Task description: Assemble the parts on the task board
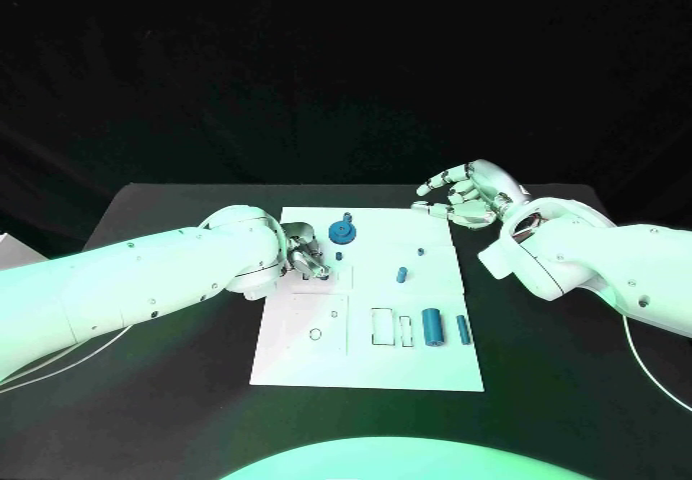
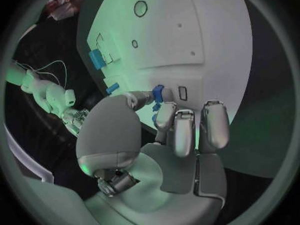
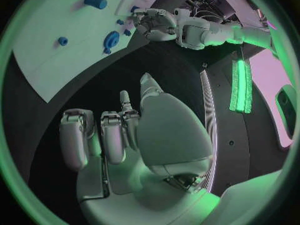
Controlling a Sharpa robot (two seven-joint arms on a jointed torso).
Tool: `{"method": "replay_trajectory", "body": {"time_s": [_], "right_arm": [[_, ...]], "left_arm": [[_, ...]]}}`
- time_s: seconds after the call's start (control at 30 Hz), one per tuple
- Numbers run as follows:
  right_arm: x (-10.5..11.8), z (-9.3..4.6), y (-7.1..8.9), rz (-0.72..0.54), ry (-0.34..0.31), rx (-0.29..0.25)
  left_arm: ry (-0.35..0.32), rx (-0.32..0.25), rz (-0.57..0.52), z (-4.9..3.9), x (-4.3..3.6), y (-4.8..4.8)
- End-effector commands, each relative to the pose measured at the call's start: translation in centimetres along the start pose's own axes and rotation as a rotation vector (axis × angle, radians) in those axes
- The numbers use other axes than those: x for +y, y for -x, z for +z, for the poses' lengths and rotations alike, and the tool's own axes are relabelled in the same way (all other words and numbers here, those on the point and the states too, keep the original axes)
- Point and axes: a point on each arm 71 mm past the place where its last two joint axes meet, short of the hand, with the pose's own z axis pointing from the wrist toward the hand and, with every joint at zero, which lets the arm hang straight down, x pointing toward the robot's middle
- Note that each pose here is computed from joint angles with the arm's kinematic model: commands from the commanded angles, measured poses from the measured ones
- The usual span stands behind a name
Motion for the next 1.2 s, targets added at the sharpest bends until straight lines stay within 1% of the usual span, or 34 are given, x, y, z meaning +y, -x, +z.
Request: {"method": "replay_trajectory", "body": {"time_s": [0.03,0.53,0.97,1.2], "right_arm": [[0.05,-0.01,-0.18,-0.001,0.007,0.016],[0.03,-0.04,-0.16,0.001,0.008,0.014],[0.00,-0.07,-0.07,0.002,0.009,0.009],[-0.01,-0.09,-0.03,0.002,0.009,0.004]], "left_arm": [[-0.002,0.055,0.007,0.17,-0.20,-0.80],[0.007,0.062,0.004,0.49,-0.13,-0.73],[0.024,0.064,0.004,0.57,0.38,-0.58],[0.032,0.051,0.010,0.54,0.71,-0.41]]}}
